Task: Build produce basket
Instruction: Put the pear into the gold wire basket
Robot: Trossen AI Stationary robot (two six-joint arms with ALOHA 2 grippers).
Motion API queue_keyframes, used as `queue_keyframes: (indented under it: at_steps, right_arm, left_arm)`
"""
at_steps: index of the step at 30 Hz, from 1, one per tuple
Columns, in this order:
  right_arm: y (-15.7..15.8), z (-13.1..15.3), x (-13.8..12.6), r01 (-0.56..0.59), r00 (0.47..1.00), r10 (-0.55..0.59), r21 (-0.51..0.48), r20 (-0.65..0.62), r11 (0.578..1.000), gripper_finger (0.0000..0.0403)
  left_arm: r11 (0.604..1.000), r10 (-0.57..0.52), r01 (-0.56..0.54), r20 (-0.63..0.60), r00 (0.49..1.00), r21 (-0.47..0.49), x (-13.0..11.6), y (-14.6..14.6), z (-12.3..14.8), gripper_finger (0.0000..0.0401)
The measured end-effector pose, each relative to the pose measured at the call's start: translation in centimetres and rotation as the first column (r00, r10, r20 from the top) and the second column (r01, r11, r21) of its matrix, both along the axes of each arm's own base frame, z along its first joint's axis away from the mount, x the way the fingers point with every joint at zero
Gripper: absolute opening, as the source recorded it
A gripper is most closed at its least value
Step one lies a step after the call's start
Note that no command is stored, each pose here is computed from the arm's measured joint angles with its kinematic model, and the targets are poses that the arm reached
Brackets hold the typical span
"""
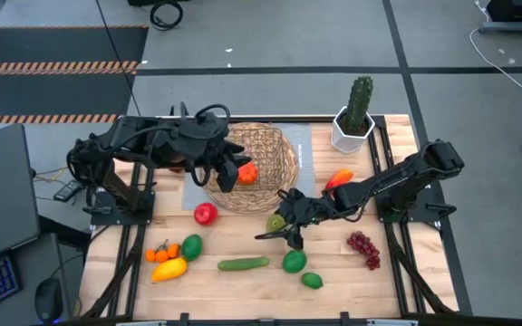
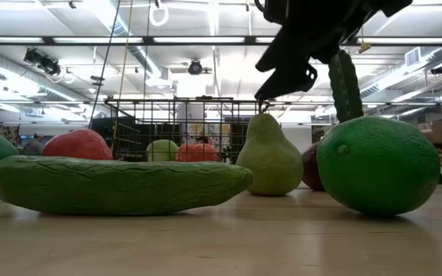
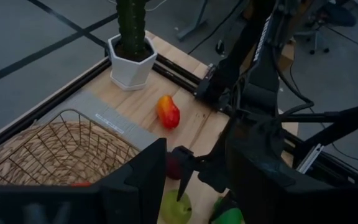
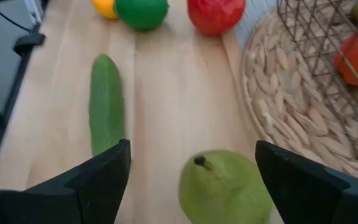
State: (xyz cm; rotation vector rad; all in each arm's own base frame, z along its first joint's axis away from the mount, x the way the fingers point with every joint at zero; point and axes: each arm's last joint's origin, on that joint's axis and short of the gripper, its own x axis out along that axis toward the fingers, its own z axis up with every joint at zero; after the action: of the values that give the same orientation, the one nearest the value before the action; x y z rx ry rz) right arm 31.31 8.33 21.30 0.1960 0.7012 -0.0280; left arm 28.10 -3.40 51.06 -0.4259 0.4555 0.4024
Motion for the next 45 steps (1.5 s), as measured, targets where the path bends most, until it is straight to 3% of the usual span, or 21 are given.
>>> queue_keyframes:
  at_steps: [5,14,19,45]
  right_arm:
    - [-0.1,0.0,0.0,-0.016,1.000,0.016,-0.020,-0.001,1.000,0.0329]
    - [-0.1,0.0,-0.1,-0.022,1.000,0.022,-0.023,-0.012,0.999,0.0189]
    - [-0.1,0.0,-0.1,-0.022,1.000,0.022,-0.023,-0.009,0.999,0.0144]
    - [0.0,-0.8,0.5,-0.032,0.999,0.032,-0.036,-0.007,0.999,0.0168]
  left_arm:
    - [1.000,0.000,0.000,-0.006,1.000,0.001,0.0,0.0,0.0,0.0172]
    - [1.000,0.000,0.000,-0.006,1.000,0.001,0.0,0.0,0.0,0.0172]
    - [1.000,0.000,0.000,-0.006,1.000,0.001,0.0,0.0,0.0,0.0172]
    - [1.000,0.004,-0.004,-0.034,0.999,-0.001,-0.1,0.0,-0.3,0.0172]
